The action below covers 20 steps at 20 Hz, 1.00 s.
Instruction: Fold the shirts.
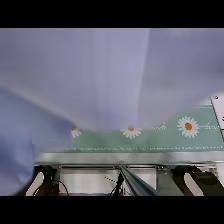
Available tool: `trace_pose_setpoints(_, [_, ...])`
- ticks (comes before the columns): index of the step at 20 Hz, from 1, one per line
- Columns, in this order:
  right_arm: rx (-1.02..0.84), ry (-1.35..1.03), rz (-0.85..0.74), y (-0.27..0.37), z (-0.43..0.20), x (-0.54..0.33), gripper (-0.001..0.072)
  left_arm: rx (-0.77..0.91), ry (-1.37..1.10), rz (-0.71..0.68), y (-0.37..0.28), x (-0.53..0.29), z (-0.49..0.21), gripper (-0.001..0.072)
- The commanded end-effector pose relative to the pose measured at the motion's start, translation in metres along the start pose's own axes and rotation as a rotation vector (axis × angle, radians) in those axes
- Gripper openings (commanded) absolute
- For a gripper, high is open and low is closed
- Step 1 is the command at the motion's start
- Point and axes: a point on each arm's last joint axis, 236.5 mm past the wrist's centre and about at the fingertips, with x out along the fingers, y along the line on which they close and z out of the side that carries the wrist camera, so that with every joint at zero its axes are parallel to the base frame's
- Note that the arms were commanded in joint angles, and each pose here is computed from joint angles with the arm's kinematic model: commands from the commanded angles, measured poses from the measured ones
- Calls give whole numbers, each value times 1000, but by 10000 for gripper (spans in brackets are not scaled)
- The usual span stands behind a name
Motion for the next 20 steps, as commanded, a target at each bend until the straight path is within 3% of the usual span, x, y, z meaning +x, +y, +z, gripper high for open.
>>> trace_pose_setpoints(1, [34, 132, -15, -7, -40, 10, 25, -37, 159, 24, 5, -4, -44, 17])
trace_pose_setpoints(7, [147, 445, 58, -11, -152, 79, 25, -301, 475, -135, 25, 73, -161, 17])
trace_pose_setpoints(14, [234, 823, -43, -70, -304, 190, 25, -569, 494, -14, 129, 202, -279, 17])
trace_pose_setpoints(20, [400, 905, 1, -86, -408, 322, 25, -673, 494, 52, 185, 311, -340, 18])
